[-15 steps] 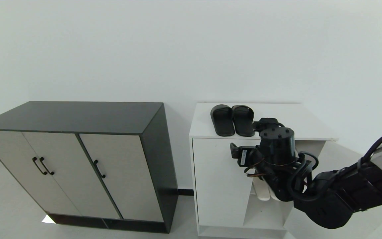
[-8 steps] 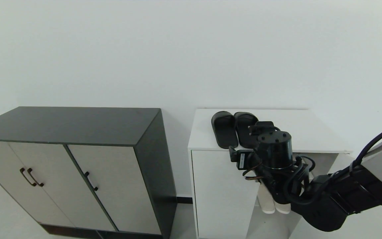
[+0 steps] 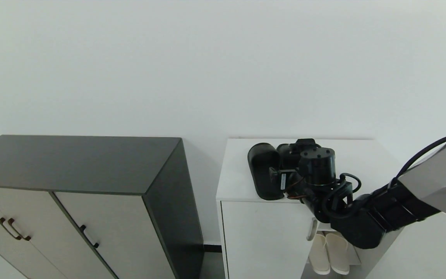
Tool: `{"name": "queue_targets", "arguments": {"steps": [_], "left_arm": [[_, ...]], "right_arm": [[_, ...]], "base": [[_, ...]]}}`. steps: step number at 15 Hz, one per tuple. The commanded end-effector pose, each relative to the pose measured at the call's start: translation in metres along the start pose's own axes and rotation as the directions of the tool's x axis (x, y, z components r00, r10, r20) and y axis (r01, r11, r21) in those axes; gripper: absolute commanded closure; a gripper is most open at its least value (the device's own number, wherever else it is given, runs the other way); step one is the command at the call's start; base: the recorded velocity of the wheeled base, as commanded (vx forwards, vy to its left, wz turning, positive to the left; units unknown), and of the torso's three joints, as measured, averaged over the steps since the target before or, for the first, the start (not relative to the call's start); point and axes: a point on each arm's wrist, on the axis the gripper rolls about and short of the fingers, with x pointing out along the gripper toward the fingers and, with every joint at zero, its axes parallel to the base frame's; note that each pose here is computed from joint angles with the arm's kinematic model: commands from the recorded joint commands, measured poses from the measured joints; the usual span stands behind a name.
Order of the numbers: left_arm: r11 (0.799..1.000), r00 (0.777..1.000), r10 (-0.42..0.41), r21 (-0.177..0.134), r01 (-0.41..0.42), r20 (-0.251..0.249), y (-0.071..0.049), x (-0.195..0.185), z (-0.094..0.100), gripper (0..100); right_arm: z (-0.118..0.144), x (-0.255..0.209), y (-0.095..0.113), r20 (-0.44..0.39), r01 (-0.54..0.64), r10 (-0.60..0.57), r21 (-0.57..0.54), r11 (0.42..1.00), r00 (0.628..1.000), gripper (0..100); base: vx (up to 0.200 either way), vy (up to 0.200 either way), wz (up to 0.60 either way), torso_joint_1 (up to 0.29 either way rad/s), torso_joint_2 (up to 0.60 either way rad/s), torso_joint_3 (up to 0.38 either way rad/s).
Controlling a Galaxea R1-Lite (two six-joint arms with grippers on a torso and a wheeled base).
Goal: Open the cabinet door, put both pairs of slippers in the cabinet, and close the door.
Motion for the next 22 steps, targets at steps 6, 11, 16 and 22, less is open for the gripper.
{"name": "queue_targets", "arguments": {"steps": [6, 11, 16, 22], "left_arm": [[1.000, 1.000, 0.002, -0.002, -0.002, 0.001, 0.000, 0.000, 0.000, 100], [1.000, 1.000, 0.005, -0.003, -0.005, 0.001, 0.000, 0.000, 0.000, 100], [1.000, 1.000, 0.005, -0.005, -0.005, 0.001, 0.000, 0.000, 0.000, 100], [1.000, 1.000, 0.006, -0.002, -0.006, 0.001, 0.000, 0.000, 0.000, 100]], "right_arm": [[-0.010, 0.046, 0.006, 0.024, 0.027, -0.027, -0.026, 0.999, 0.999, 0], [-0.010, 0.071, 0.008, 0.033, 0.049, -0.048, -0.034, 0.998, 0.998, 0], [-0.004, 0.074, 0.009, 0.043, 0.052, -0.049, -0.048, 0.998, 0.998, 100], [0.023, -0.002, 0.019, 0.052, -0.050, 0.054, -0.069, 0.996, 0.997, 100]], "base": [[0.000, 0.000, 0.00, 0.000, 0.00, 0.000], [0.000, 0.000, 0.00, 0.000, 0.00, 0.000], [0.000, 0.000, 0.00, 0.000, 0.00, 0.000], [0.000, 0.000, 0.00, 0.000, 0.00, 0.000]]}}
